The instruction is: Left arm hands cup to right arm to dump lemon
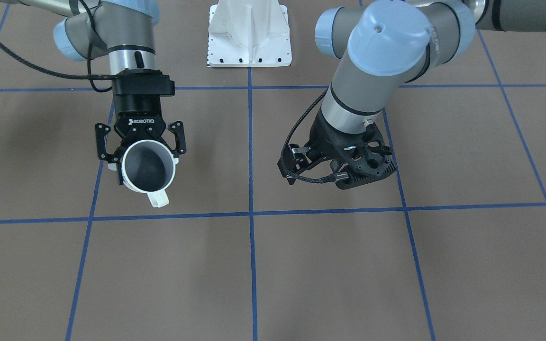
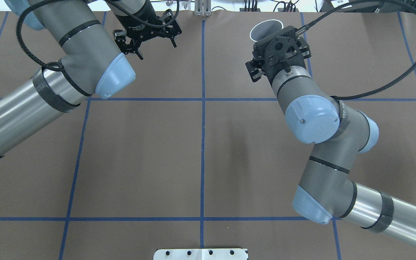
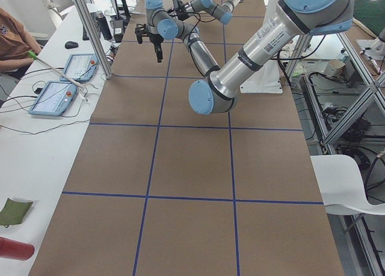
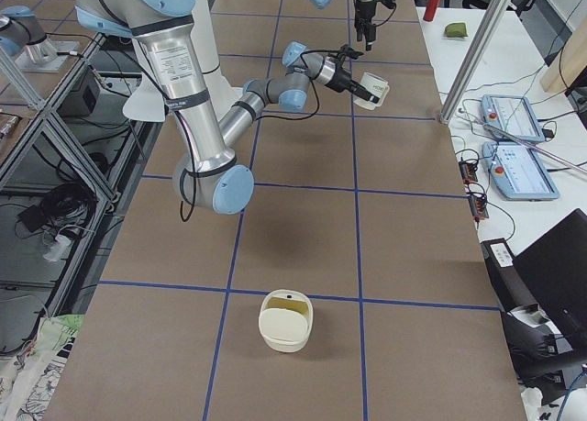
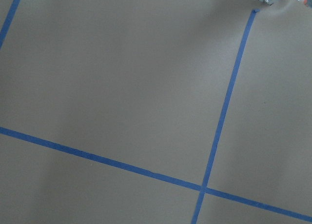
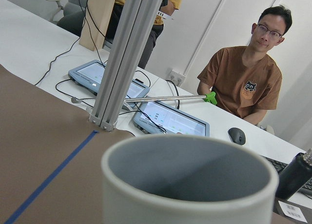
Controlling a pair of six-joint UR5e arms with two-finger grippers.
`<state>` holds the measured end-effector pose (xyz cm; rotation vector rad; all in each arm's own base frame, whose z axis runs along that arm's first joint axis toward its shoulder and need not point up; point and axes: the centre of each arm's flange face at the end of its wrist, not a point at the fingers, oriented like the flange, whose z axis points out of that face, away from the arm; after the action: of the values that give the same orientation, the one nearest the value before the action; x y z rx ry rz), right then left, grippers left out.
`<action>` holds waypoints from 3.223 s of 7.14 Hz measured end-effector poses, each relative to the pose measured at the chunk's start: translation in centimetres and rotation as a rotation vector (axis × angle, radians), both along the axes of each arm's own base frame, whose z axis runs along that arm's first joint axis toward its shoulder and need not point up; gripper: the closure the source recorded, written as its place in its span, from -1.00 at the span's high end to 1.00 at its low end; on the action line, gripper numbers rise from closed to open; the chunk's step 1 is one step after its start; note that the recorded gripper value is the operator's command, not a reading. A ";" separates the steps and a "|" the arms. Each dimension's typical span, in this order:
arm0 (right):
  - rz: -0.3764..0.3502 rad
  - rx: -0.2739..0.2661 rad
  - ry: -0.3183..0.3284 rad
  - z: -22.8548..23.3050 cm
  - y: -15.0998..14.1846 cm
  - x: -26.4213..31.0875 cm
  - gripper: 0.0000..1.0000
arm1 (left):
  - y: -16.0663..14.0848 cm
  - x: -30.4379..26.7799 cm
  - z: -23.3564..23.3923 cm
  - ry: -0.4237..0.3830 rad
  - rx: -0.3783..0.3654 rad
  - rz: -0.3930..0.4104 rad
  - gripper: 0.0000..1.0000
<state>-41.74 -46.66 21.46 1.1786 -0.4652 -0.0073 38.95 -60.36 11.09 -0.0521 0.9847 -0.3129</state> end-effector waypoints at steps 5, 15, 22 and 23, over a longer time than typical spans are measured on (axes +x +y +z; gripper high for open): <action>0.019 0.049 -0.002 -3.3 2.6 -5.9 -0.57 | 2.3 -1.0 -4.2 0.271 -0.156 0.099 1.00; 0.062 0.086 0.006 -3.9 4.8 -7.2 -0.57 | 2.3 3.3 -7.4 0.352 -0.179 0.051 0.61; 0.063 0.089 0.000 -4.1 4.8 -7.2 -0.55 | 2.9 5.4 -6.9 0.361 -0.169 0.083 -0.15; 0.063 0.089 0.000 -4.1 4.8 -7.2 -0.55 | 3.0 5.5 -6.9 0.361 -0.168 0.086 -0.26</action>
<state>-48.95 -41.83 17.31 1.2802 -0.4314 0.0270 44.48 -57.39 4.19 -0.3123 1.3072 -0.3123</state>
